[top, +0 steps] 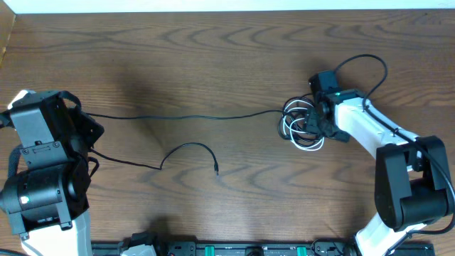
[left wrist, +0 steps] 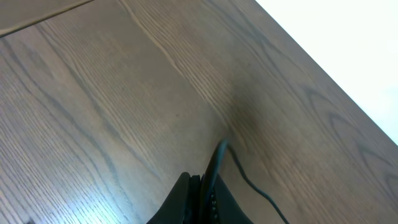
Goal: Untangle cables
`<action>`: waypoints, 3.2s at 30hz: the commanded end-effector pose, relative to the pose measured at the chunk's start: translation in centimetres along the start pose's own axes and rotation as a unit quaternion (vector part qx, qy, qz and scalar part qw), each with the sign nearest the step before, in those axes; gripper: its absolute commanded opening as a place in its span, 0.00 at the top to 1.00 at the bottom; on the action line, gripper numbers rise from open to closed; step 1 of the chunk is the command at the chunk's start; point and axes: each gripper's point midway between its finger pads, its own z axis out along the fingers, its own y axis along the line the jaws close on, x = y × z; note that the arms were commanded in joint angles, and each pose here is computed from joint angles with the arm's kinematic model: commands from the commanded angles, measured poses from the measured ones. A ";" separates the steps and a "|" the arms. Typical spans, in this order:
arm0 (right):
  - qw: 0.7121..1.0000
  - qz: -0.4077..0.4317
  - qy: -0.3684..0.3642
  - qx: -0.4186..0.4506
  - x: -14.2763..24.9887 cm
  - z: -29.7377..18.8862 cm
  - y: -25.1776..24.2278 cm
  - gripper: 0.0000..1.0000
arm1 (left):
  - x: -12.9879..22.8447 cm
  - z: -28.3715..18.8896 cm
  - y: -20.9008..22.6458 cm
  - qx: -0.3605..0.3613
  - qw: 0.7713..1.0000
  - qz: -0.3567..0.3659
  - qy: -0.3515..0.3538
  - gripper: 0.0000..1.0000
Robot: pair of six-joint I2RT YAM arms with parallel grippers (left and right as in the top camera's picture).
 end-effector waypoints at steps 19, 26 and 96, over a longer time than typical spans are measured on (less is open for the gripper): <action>0.973 0.156 -0.119 0.122 -12.5 -19.6 -11.7 0.48 | -0.6 -0.4 0.0 0.000 1.000 -0.008 -0.007 0.92; 0.973 0.154 -0.164 0.053 -14.2 -25.4 -10.8 0.60 | -0.6 -0.4 0.0 0.001 1.000 -0.008 -0.007 0.93; 0.973 -0.200 -0.060 -0.097 1.0 -1.1 12.1 0.99 | 1.5 0.2 -2.8 0.071 0.996 0.018 0.057 0.92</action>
